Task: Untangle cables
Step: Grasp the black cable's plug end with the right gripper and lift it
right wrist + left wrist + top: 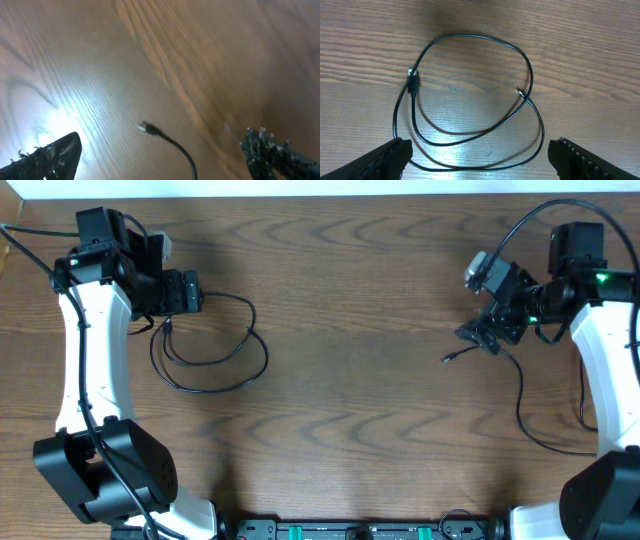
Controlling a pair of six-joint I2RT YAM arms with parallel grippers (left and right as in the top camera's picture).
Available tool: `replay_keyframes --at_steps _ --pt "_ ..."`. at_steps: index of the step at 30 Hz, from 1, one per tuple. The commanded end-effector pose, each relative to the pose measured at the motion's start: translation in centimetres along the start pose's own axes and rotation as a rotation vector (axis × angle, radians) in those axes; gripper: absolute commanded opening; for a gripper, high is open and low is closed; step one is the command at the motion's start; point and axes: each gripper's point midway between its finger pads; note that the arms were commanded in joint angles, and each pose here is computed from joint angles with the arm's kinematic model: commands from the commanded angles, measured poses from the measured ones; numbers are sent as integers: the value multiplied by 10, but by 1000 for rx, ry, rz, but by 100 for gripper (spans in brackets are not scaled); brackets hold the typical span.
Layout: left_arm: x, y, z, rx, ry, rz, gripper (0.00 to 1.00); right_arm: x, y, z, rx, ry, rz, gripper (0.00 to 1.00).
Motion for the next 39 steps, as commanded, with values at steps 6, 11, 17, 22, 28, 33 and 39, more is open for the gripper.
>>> replay_keyframes --at_steps 6,11,17,22,28,33,39 --pt "5 -3 -3 6 -21 15 93 -4 18 39 61 150 -71 99" --pt "5 -6 -4 5 -28 37 93 -12 -10 63 -65 246 51 99" --pt "5 -6 -4 5 -28 37 93 -51 -31 105 -218 286 59 99" --pt "5 -6 -4 5 -28 37 93 -76 -48 144 -397 341 46 99" --pt "3 -7 0 8 -16 41 93 -77 -70 170 -496 331 50 99" --pt "-2 -8 4 11 -4 46 93 -78 -72 177 -550 285 5 99" --pt "-2 -8 4 11 -4 46 93 -95 -64 189 -559 261 -28 44"
Point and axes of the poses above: each gripper's point midway between its finger pads, its own x axis back along the fingers, its own y axis along the line the jaws close on, z = x × y, and after that the axes turned 15 degrees about -x, right-handed
